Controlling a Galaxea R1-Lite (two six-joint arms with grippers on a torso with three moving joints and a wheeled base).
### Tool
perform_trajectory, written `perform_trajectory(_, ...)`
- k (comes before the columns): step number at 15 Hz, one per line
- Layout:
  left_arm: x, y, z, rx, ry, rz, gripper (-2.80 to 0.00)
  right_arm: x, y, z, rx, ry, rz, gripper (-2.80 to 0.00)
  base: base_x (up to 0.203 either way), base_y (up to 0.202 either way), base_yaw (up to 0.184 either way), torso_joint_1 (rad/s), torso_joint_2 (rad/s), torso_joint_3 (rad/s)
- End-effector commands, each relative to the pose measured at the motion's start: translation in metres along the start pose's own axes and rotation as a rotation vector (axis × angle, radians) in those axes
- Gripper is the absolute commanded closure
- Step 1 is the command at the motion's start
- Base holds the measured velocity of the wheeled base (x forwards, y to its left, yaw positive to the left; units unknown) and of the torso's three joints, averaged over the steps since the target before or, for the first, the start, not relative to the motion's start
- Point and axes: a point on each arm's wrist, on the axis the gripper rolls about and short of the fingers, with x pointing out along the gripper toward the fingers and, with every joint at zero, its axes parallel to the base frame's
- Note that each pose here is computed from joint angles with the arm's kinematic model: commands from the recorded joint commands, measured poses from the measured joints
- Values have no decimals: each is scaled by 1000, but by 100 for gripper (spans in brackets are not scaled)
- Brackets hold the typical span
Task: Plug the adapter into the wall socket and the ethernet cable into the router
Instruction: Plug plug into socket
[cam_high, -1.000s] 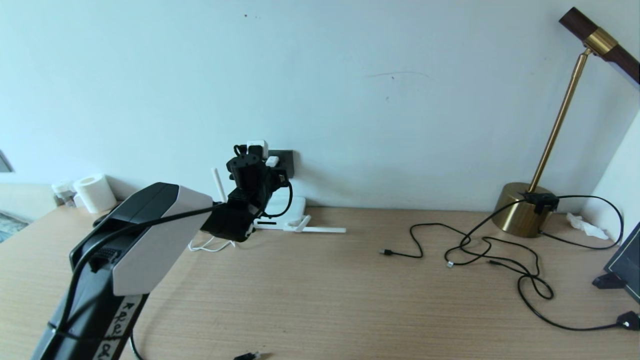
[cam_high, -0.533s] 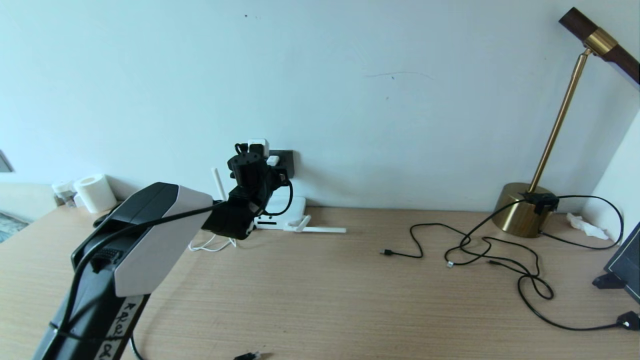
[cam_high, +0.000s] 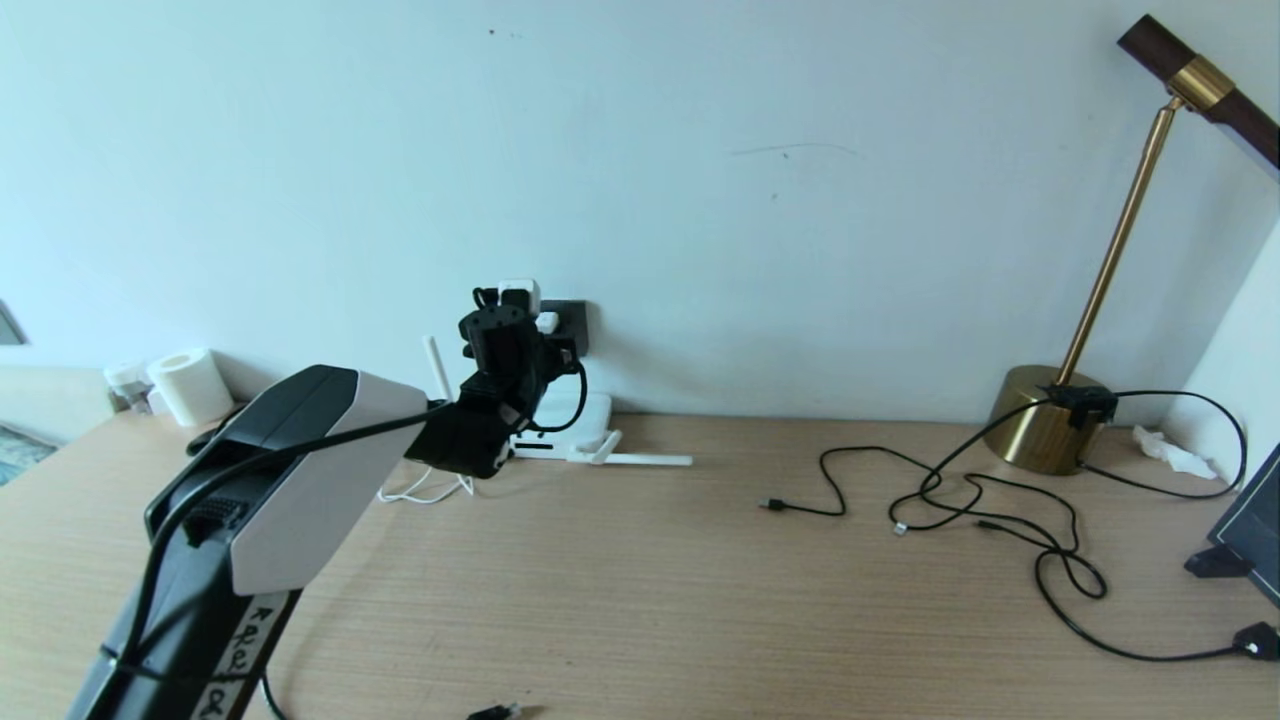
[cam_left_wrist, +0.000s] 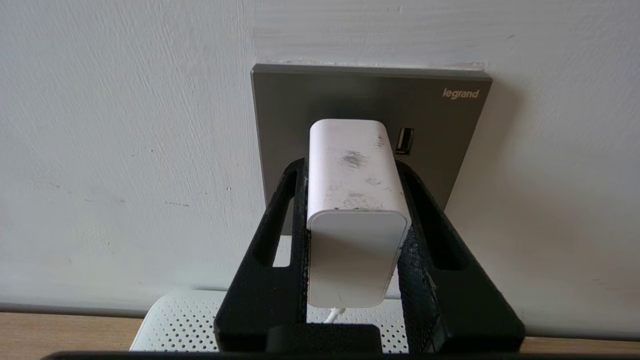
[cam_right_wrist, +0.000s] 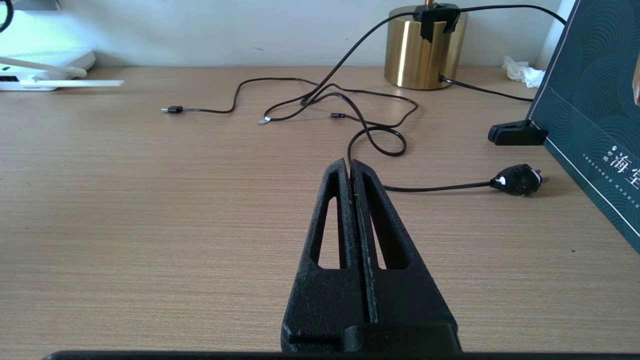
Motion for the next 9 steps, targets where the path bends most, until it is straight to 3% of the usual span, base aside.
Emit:
perform_trajectory(1,0,-1,-3,3,11,2,0,1,0,-3,0,9,1,0,0,0,0,0,0,0)
perform_trajectory(9,0,-1,-3,6,22,8,0,1,0,-3,0,9,0,0,0,0,0,0,0,0)
